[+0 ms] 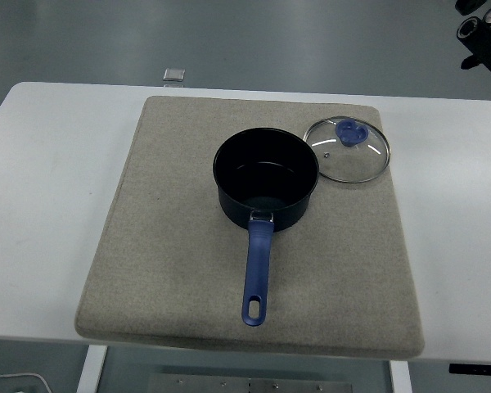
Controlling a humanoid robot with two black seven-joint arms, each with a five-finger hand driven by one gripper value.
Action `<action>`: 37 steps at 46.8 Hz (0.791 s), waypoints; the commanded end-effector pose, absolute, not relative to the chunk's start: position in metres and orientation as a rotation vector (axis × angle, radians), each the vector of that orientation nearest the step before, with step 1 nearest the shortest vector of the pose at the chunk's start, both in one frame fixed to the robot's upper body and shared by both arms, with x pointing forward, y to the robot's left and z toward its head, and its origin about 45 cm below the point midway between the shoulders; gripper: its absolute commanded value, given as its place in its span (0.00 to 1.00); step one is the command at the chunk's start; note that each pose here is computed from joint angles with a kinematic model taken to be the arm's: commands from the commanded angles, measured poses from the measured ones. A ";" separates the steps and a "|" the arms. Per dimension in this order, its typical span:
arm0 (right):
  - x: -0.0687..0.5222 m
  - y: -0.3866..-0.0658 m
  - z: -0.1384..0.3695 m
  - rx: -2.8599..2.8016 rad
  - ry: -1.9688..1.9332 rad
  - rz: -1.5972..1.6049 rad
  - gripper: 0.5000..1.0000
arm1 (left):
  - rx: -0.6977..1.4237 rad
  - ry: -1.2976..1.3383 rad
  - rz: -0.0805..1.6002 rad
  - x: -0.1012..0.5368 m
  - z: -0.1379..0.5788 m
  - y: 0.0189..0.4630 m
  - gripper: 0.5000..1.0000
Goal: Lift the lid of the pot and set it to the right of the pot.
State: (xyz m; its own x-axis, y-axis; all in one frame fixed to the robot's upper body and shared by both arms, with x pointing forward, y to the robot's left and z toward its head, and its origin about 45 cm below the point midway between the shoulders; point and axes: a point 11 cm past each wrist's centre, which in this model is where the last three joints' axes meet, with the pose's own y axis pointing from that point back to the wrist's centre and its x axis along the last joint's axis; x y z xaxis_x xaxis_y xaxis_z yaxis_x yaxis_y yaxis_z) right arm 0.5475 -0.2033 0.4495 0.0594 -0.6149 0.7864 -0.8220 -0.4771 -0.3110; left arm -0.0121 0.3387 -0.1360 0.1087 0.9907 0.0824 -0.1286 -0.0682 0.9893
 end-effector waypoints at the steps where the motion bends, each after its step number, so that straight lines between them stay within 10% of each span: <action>1: 0.550 -0.214 0.458 2.195 -1.659 1.262 0.79 | 1.224 0.997 1.235 -0.012 -0.136 0.339 1.00; 37: 0.552 -0.227 0.378 2.540 -1.765 0.359 0.80 | 1.222 0.999 1.236 -0.012 -0.136 0.338 1.00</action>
